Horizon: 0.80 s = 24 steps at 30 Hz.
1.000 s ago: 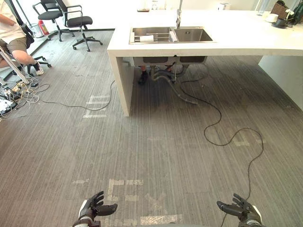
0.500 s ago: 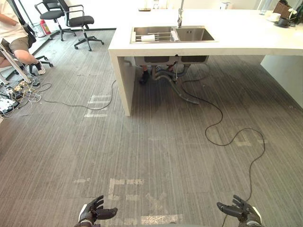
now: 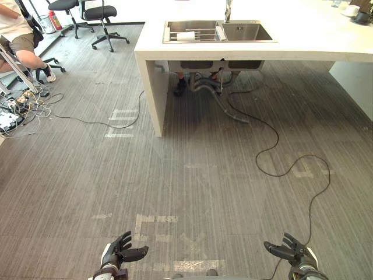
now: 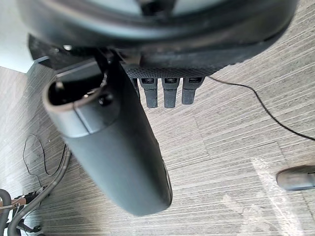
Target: Walk over to the sink, pick up the cup, carry it to the dishwasher, place the cup inside the dishwasher, then close the dishwasher door
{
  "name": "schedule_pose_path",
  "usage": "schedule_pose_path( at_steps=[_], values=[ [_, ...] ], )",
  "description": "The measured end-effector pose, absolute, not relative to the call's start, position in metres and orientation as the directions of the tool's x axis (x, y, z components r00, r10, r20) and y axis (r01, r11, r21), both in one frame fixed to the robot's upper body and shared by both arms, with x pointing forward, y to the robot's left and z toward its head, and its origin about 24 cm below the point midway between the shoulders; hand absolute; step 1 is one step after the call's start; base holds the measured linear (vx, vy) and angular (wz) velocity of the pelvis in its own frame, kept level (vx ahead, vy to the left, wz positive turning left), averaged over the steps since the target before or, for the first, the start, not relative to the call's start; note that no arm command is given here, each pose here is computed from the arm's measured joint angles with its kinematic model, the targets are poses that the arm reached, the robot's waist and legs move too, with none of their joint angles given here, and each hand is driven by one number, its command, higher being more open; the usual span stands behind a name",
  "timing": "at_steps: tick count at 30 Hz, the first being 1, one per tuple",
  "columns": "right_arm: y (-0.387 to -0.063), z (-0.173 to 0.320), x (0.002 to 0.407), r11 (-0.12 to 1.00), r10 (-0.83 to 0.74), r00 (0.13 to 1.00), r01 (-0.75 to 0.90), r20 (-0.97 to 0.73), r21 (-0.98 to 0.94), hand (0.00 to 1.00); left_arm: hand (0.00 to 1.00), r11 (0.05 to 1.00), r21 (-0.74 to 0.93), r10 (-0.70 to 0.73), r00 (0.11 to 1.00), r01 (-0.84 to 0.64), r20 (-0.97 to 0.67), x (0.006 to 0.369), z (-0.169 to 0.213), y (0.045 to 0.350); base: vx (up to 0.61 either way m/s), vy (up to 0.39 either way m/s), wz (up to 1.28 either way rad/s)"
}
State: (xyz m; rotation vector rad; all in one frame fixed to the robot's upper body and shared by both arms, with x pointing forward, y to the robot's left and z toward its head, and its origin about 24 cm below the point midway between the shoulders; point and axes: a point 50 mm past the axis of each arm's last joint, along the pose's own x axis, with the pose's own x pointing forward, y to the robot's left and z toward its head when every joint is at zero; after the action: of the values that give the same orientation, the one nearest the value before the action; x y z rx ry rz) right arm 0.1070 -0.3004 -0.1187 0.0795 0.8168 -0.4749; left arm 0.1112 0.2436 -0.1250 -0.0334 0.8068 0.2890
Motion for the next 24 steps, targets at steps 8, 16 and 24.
schedule_pose_path(
  at_steps=[8, 16, 24],
  values=[
    [-0.290, -0.119, 0.120, 0.911, -0.346, 0.603, 0.398, -0.719, -0.104, 0.90, 0.90, 0.961, 0.057, 0.238, 0.707, -0.270, -0.667, 0.126, -0.115, 0.236, 0.19, 0.003, -0.01],
    [-0.298, -0.109, 0.135, 0.915, -0.361, 0.637, 0.382, -0.681, -0.128, 0.90, 0.90, 0.956, 0.012, 0.239, 0.751, -0.294, -0.615, 0.150, -0.106, 0.231, 0.56, -0.166, 0.19],
    [-0.282, -0.096, 0.155, 0.926, -0.335, 0.737, 0.373, -0.587, -0.060, 0.90, 0.90, 0.975, -0.068, 0.153, 0.857, -0.213, -0.493, 0.177, -0.081, 0.202, 0.54, -0.142, -0.14]
  ],
)
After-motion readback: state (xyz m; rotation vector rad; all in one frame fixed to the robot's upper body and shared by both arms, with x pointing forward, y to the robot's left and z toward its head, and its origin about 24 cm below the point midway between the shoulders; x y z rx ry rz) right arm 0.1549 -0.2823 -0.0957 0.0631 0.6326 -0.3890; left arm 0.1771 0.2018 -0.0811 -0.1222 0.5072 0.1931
